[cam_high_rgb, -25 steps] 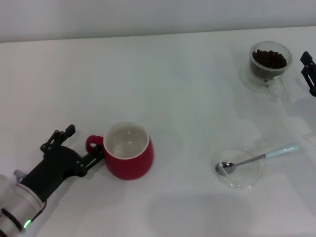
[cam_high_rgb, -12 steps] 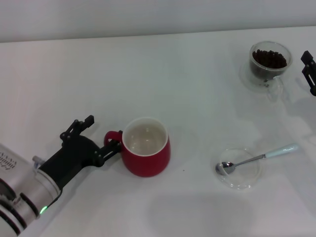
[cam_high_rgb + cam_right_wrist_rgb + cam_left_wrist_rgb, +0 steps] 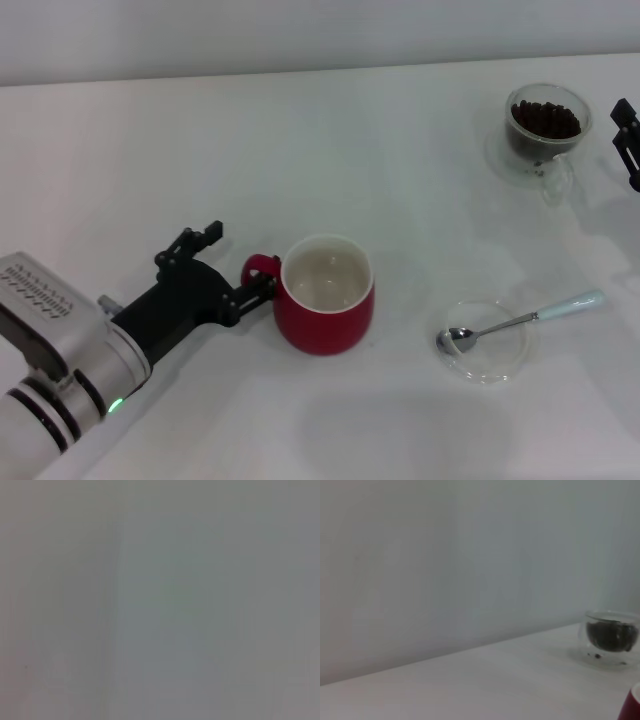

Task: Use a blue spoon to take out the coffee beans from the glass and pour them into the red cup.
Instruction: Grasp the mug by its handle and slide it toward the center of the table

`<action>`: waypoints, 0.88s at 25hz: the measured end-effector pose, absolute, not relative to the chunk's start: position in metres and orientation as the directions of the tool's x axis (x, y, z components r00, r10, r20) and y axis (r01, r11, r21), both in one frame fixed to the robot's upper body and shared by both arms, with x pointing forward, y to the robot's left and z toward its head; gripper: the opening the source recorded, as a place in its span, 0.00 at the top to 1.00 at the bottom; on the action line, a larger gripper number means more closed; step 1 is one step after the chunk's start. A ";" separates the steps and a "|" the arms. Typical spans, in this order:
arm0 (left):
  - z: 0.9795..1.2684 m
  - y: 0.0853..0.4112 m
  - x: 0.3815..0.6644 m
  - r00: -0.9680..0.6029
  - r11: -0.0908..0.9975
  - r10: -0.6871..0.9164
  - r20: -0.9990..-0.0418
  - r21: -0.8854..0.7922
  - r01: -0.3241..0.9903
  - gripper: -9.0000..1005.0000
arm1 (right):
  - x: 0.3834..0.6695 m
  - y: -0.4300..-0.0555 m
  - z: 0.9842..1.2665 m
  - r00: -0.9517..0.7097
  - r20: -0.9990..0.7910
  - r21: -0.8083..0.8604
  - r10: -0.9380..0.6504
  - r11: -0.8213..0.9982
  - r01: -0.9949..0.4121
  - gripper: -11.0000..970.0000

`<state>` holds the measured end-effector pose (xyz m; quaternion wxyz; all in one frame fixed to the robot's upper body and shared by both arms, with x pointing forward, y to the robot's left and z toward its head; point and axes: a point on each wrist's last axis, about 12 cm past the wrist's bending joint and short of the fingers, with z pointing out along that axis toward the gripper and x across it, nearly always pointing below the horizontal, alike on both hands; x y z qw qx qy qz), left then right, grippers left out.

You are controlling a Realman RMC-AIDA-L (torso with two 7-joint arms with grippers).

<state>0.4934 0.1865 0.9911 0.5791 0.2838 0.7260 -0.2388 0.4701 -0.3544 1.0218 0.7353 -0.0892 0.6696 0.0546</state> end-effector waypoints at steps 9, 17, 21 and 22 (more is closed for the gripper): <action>0.991 0.184 0.487 -0.158 0.702 0.143 -0.977 -0.013 0.712 0.13 | 0.471 -0.354 1.022 0.099 -0.994 -0.057 -0.038 0.978 -0.199 0.49; 0.990 0.191 0.480 -0.148 0.711 0.113 -0.983 -0.024 0.702 0.13 | 0.472 -0.356 1.023 0.099 -0.994 -0.060 -0.042 0.980 -0.191 0.49; 0.989 0.197 0.476 -0.150 0.723 0.101 -0.984 -0.030 0.690 0.13 | 0.472 -0.358 1.023 0.099 -0.994 -0.061 -0.044 0.982 -0.180 0.49; 0.989 0.199 0.476 -0.144 0.727 0.095 -0.985 -0.030 0.686 0.13 | 0.473 -0.358 1.023 0.099 -0.994 -0.060 -0.043 0.982 -0.177 0.49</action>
